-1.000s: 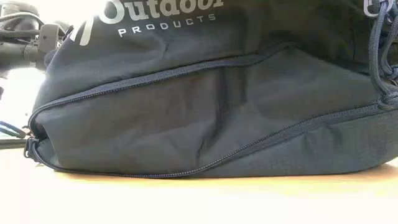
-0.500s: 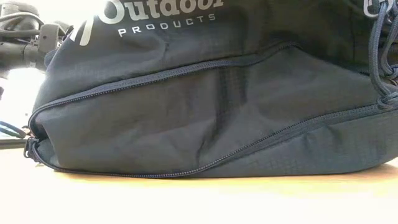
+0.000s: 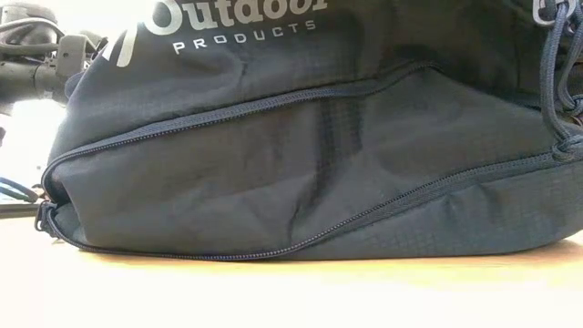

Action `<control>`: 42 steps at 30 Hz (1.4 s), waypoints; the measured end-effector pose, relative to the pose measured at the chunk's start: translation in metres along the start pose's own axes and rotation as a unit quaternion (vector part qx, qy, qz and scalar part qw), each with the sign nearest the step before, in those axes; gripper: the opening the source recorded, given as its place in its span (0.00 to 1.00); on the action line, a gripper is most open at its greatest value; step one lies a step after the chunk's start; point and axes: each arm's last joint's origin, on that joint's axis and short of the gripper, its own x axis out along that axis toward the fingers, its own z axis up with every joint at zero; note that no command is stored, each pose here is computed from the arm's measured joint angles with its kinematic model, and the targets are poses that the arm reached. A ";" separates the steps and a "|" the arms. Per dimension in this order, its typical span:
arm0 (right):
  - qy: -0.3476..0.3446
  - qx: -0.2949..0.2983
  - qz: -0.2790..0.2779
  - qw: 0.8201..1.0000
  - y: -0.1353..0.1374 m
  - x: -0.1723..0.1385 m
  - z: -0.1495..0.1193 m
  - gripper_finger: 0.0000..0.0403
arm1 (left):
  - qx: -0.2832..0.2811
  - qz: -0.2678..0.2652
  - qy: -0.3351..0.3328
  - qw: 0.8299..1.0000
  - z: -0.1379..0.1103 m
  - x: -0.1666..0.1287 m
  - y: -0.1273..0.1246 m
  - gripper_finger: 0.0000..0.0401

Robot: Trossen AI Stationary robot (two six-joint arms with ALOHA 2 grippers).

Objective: Unpack backpack

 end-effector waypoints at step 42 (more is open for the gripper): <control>0.000 0.000 0.000 1.000 0.000 0.000 0.000 0.10 | 0.000 0.000 0.000 1.000 0.000 0.000 0.000 0.00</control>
